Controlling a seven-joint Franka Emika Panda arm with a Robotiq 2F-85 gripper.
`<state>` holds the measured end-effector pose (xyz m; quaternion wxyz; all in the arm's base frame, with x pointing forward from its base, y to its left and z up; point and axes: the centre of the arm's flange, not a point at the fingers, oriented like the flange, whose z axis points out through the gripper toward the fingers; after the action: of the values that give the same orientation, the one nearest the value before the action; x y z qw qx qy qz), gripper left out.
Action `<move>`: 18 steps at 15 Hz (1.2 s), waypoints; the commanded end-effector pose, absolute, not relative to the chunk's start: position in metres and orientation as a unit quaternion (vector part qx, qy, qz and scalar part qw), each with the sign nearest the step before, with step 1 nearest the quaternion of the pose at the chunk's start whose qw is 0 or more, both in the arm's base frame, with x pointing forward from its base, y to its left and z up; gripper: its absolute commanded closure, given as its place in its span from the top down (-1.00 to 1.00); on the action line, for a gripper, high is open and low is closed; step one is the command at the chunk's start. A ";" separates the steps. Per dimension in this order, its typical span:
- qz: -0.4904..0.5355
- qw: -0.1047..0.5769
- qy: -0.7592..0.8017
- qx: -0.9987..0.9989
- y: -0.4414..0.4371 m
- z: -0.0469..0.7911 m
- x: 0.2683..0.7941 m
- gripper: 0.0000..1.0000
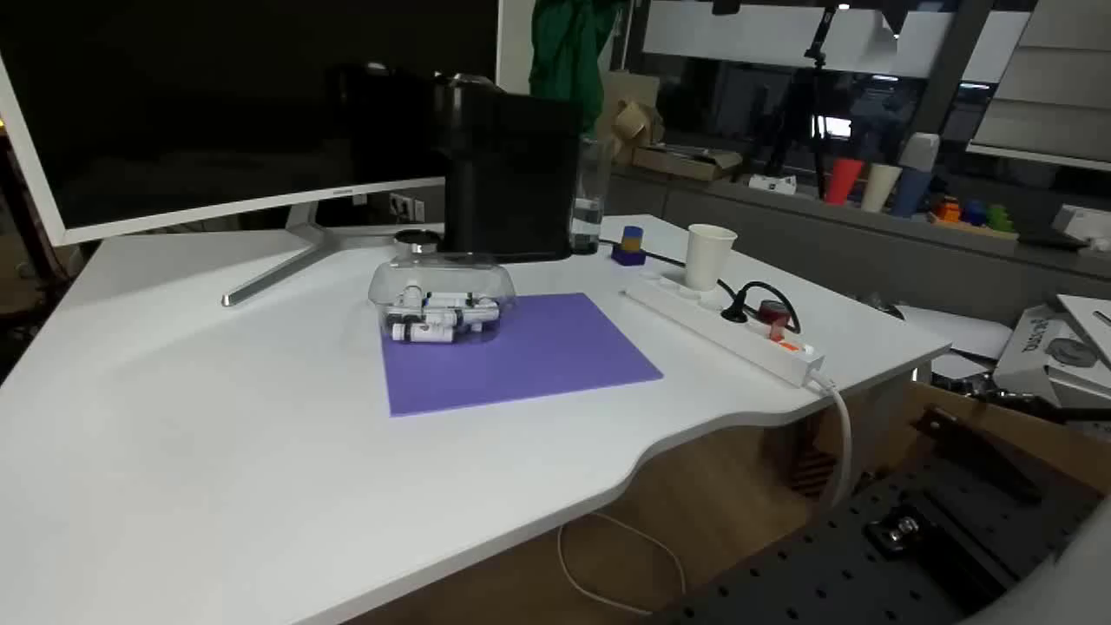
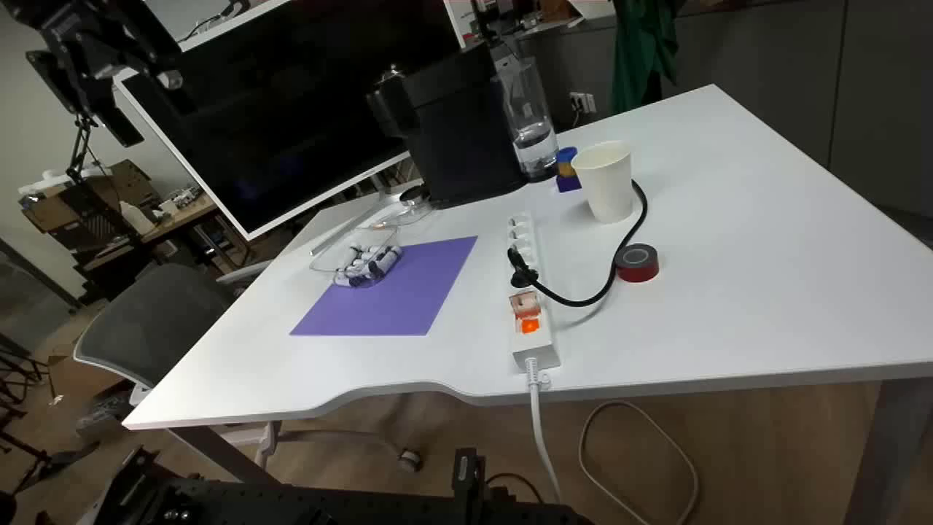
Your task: Push on the first button from the right on the adaptor.
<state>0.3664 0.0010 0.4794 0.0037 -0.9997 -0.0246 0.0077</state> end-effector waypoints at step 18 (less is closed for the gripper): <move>-0.054 -0.011 0.006 -0.998 -0.024 0.434 0.402 1.00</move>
<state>0.3806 -0.0050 0.4660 -0.0002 -0.9993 -0.0190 -0.0320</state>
